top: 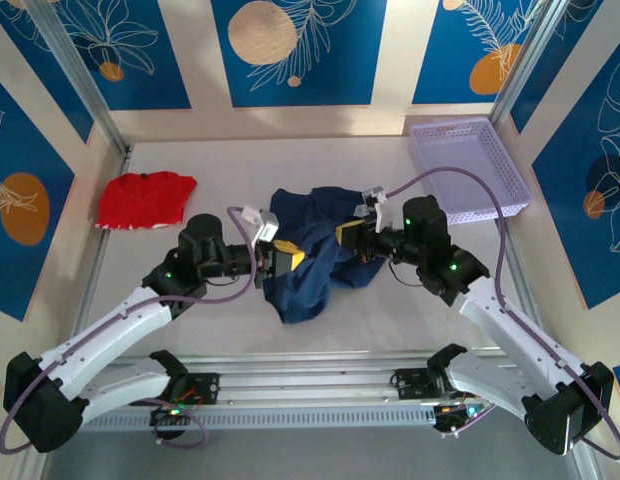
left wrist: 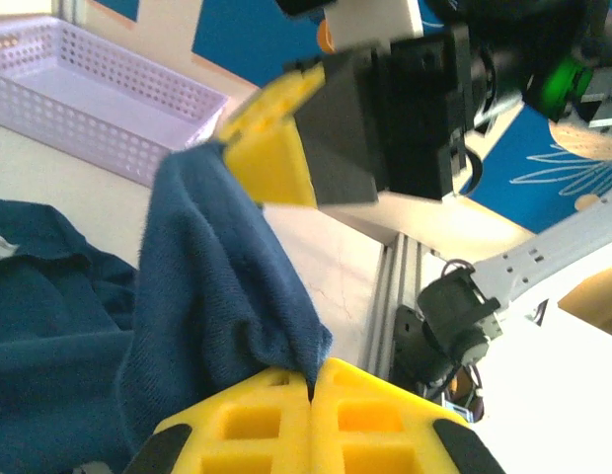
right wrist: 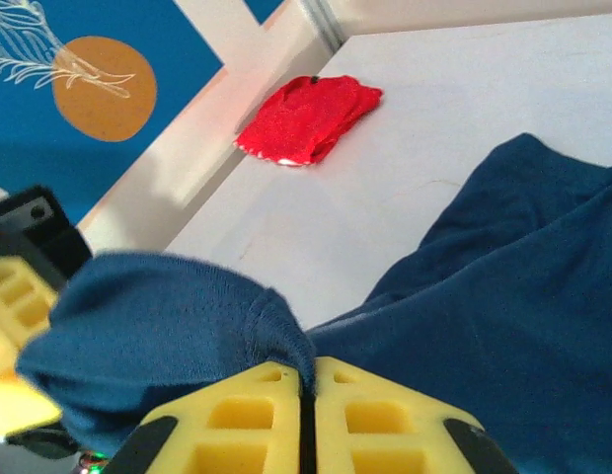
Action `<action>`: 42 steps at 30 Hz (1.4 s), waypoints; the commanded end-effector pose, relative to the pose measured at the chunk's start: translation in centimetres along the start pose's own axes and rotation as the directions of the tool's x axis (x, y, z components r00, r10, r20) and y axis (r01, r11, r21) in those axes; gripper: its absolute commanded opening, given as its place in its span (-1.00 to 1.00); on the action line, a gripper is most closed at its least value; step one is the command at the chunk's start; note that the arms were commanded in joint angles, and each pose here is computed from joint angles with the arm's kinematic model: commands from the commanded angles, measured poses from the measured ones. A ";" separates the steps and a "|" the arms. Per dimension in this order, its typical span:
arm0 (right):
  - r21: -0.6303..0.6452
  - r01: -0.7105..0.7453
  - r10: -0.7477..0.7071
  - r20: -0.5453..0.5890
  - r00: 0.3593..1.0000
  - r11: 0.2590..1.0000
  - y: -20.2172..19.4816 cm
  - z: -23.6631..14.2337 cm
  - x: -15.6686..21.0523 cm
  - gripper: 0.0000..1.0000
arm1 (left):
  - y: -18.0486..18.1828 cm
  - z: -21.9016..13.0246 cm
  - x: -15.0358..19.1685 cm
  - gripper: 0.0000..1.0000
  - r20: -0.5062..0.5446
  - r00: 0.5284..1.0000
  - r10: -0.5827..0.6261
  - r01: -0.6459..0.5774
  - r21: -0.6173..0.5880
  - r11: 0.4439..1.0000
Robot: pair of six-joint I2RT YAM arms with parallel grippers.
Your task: Fold the inside-out t-shirt
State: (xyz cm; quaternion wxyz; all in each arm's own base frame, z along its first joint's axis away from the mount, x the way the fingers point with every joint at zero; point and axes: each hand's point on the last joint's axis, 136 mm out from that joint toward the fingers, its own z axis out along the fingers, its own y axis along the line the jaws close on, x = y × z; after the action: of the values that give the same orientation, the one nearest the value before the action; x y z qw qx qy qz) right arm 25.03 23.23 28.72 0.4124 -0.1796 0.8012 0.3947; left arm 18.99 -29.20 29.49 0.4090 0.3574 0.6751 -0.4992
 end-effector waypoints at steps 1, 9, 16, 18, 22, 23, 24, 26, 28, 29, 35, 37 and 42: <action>0.137 0.035 -0.027 -0.058 0.998 0.990 -1.9 -0.2 0.4 -0.63 | -1.4 -0.8 -1.0 -1.00 0.044 0.999 0.031 -0.034 0.056 0.998; 0.055 0.203 -0.192 -0.155 0.969 0.978 0.4 -1.4 1.6 -0.18 | -0.2 -0.8 -1.5 -1.00 0.062 0.997 0.035 -0.034 -0.014 0.999; -0.082 0.331 -0.339 -0.106 0.935 0.940 3.0 -1.0 1.1 -0.02 | -0.1 -0.7 -0.9 -1.00 0.016 0.998 0.054 -0.053 -0.023 0.998; -0.095 0.352 -0.361 -0.108 0.926 0.931 3.1 -0.5 0.9 -0.01 | -0.1 -0.7 -0.8 -1.00 0.008 0.998 0.055 -0.055 -0.019 0.998; -0.098 0.389 -0.399 -0.123 0.909 0.916 3.0 0.4 0.7 0.02 | -0.3 -0.7 -0.6 -1.00 0.000 0.998 0.057 -0.057 -0.007 0.998; -0.095 0.400 -0.409 -0.121 0.904 0.912 2.9 0.6 0.6 0.03 | -0.4 -0.7 -0.6 -1.00 0.000 0.998 0.058 -0.058 -0.004 0.998; -0.098 0.406 -0.416 -0.122 0.901 0.908 2.9 0.7 0.5 0.03 | -0.4 -0.7 -0.6 -1.00 -0.001 0.998 0.059 -0.059 -0.003 0.998; -0.121 0.413 -0.427 -0.126 0.895 0.903 3.2 1.0 0.6 0.05 | -0.4 -0.7 -0.5 -1.00 -0.003 0.998 0.058 -0.058 -0.001 0.998; -0.133 0.420 -0.436 -0.138 0.889 0.898 3.2 1.4 0.7 0.06 | -0.5 -0.7 -0.6 -1.00 -0.003 0.998 0.059 -0.059 0.002 0.998; -0.136 0.423 -0.440 -0.144 0.886 0.896 3.1 1.6 0.9 0.06 | -0.5 -0.7 -0.5 -1.00 -0.003 0.998 0.058 -0.058 0.004 0.998; -0.134 0.459 -0.476 -0.146 0.867 0.878 2.5 2.6 1.0 0.09 | -0.6 -0.7 -0.4 -1.00 -0.007 0.998 0.060 -0.060 0.008 0.998; -0.131 0.458 -0.474 -0.141 0.869 0.879 2.4 2.9 0.8 0.05 | -0.6 -0.7 -0.4 -1.00 -0.008 0.998 0.060 -0.060 0.005 0.998; -0.194 0.412 -0.438 -0.122 0.891 0.890 3.8 2.8 0.4 -0.74 | 0.3 -0.8 -0.2 -1.00 -0.011 0.998 0.057 -0.057 -0.043 0.997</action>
State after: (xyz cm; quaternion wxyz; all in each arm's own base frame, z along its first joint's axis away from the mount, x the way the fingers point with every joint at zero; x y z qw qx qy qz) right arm 24.37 26.97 26.81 0.3934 -0.4096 0.7615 0.3124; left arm 18.95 -28.69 27.97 0.4035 0.3646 0.6905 -0.4769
